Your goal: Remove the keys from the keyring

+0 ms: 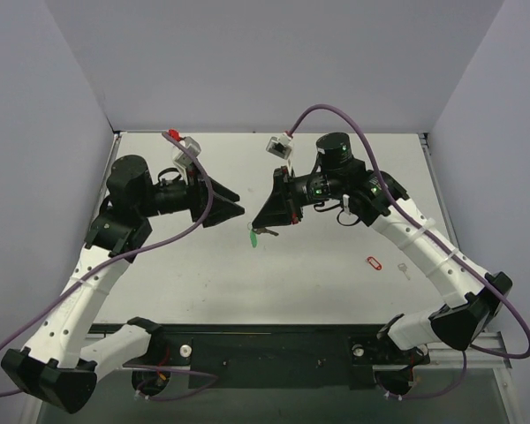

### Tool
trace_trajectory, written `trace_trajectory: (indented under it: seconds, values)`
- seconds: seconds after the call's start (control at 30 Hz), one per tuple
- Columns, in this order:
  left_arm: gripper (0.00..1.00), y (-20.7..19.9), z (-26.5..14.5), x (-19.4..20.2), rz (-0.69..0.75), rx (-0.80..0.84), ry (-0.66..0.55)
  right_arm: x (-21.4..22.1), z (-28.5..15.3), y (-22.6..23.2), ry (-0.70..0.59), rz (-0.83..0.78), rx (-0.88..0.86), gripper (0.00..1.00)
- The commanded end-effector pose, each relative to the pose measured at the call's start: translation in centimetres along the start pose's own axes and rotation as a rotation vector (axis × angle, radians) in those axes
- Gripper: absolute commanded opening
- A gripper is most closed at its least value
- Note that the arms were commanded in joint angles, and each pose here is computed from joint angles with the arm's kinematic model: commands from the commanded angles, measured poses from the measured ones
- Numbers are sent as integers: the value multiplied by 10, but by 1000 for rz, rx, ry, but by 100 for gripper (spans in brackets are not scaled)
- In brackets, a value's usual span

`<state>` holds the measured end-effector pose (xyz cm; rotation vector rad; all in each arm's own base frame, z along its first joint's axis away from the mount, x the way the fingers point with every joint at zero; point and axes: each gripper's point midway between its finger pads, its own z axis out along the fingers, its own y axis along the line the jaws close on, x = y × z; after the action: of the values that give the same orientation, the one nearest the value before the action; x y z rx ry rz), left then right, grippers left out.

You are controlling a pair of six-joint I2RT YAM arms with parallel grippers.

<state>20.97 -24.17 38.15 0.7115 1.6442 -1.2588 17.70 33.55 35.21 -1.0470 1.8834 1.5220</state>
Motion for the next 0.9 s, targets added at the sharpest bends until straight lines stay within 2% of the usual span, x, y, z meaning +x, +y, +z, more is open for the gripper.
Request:
trace_trajectory:
  seconds: [0.0, 0.27, 0.73, 0.87]
  values:
    - [58, -28, -7, -13, 45, 228, 3, -14, -2, 6, -45, -63, -38, 0]
    - [57, -31, -9, -8, 27, 255, 9, -21, -5, -9, -111, -76, 76, 0]
    - [52, -16, -4, -3, 2, 195, 8, -33, -11, 14, -178, -106, 4, 0]
    - [51, -21, -3, -3, -2, 220, 6, -34, -11, 14, -187, -104, 3, 0]
